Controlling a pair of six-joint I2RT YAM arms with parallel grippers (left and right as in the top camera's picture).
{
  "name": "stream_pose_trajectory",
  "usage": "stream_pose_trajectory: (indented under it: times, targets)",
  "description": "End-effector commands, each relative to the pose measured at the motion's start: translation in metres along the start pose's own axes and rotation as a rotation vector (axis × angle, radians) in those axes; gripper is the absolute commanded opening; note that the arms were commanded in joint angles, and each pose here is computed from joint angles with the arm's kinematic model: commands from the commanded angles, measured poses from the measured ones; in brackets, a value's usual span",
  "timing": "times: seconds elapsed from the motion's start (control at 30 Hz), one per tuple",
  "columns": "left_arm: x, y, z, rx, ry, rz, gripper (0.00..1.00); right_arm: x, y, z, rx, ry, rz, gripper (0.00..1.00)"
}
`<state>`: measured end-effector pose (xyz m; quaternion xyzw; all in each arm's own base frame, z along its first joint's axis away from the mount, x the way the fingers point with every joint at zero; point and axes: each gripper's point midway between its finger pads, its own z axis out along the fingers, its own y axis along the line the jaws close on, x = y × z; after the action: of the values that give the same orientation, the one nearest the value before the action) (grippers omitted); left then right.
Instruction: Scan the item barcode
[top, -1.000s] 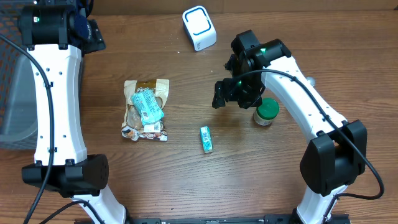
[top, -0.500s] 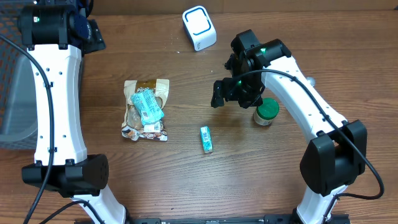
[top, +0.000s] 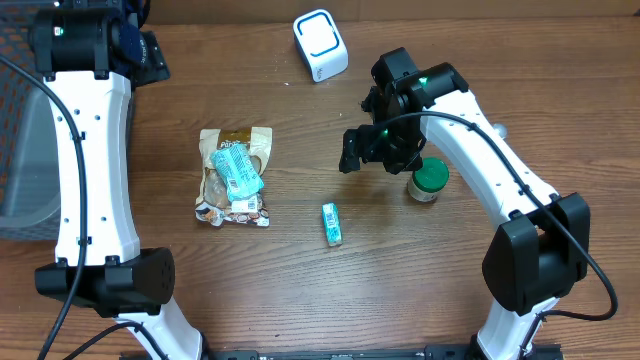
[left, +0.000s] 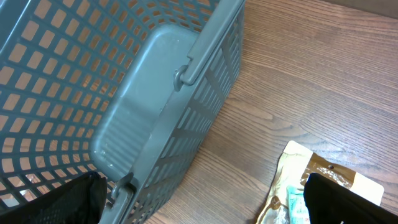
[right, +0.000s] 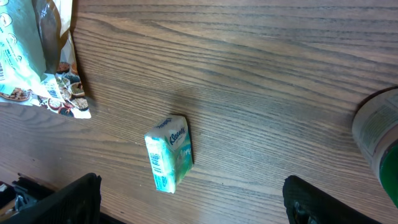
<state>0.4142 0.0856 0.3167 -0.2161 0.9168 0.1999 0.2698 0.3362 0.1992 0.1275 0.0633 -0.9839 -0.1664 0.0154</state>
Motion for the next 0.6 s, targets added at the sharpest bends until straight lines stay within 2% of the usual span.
stream_pose_trajectory:
  times: [0.0,0.57]
  targets:
    - [-0.0045,0.001,-0.0067,0.012,-0.021,0.006,0.99,-0.0006,-0.0007,-0.0006,0.004,-0.007,-0.006,0.91]
    - [-0.0045,0.001,-0.0067,0.012,-0.021,0.006,1.0,-0.0005,-0.0007,-0.0006,0.004,-0.006,-0.006,0.92]
